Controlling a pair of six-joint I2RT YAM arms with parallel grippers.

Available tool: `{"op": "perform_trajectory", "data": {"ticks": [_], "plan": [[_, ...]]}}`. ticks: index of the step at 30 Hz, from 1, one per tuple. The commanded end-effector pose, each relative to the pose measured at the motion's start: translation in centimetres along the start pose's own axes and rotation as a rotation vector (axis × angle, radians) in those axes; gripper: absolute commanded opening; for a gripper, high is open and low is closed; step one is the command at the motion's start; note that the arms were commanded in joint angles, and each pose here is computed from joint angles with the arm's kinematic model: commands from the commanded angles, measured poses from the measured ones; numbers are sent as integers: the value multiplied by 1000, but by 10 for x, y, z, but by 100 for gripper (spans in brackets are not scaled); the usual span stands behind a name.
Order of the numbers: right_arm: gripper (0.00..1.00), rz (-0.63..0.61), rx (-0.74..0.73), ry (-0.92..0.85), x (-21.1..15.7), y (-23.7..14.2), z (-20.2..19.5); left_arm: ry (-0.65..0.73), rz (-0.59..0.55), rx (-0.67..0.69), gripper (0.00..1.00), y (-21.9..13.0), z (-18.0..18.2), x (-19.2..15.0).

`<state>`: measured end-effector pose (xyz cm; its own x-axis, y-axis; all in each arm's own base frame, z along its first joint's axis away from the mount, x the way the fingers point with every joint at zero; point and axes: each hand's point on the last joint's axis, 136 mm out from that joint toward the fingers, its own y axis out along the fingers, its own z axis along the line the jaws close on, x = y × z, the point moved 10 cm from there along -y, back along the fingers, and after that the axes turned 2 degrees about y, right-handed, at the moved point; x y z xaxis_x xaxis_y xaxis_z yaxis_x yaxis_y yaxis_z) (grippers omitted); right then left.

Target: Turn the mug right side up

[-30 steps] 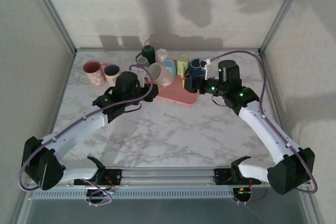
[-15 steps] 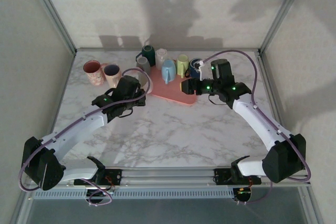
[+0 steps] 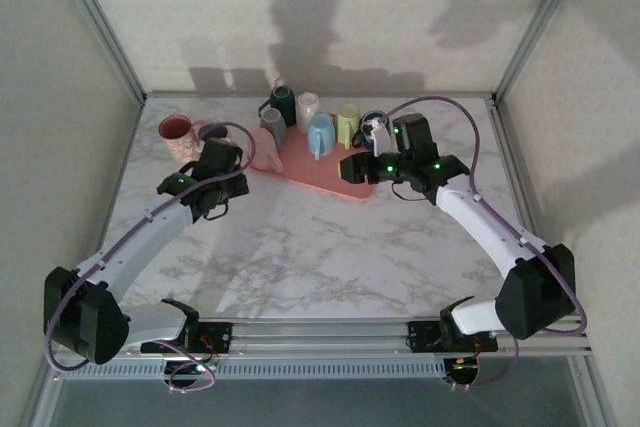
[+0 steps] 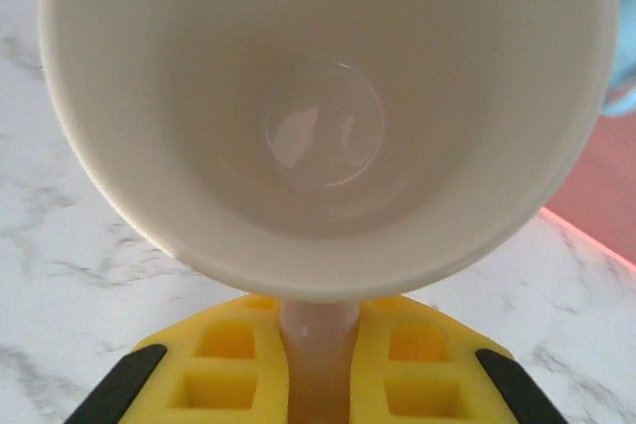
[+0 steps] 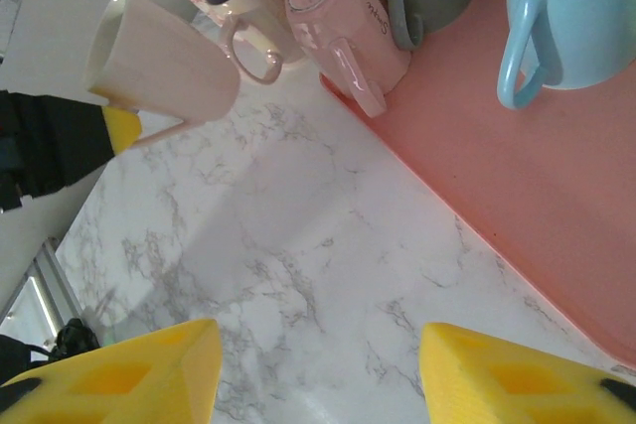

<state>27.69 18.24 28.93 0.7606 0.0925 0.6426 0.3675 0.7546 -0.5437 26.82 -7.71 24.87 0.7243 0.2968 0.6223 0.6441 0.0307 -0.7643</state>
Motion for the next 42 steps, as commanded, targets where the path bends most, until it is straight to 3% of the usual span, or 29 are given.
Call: {"op": "perform_trajectory", "data": {"ticks": [1, 14, 33, 36, 39, 42], "plan": [[56, 1, 28, -20, 8, 2, 7, -66, -50, 98, 0, -2, 21, 13], [56, 24, 37, -11, 9, 8, 5, -104, 31, 202, 0, 36, 72, 18], [56, 59, 67, -5, 7, 24, 8, -81, 150, 225, 4, 88, 99, 15], [56, 59, 67, -6, 6, 24, 8, -83, 151, 227, 9, 89, 100, 15], [57, 58, 70, -9, 6, 24, 9, -82, 149, 230, 30, 88, 101, 15], [57, 59, 70, -4, 5, 26, 7, -85, 137, 224, 40, 84, 101, 16]]}}
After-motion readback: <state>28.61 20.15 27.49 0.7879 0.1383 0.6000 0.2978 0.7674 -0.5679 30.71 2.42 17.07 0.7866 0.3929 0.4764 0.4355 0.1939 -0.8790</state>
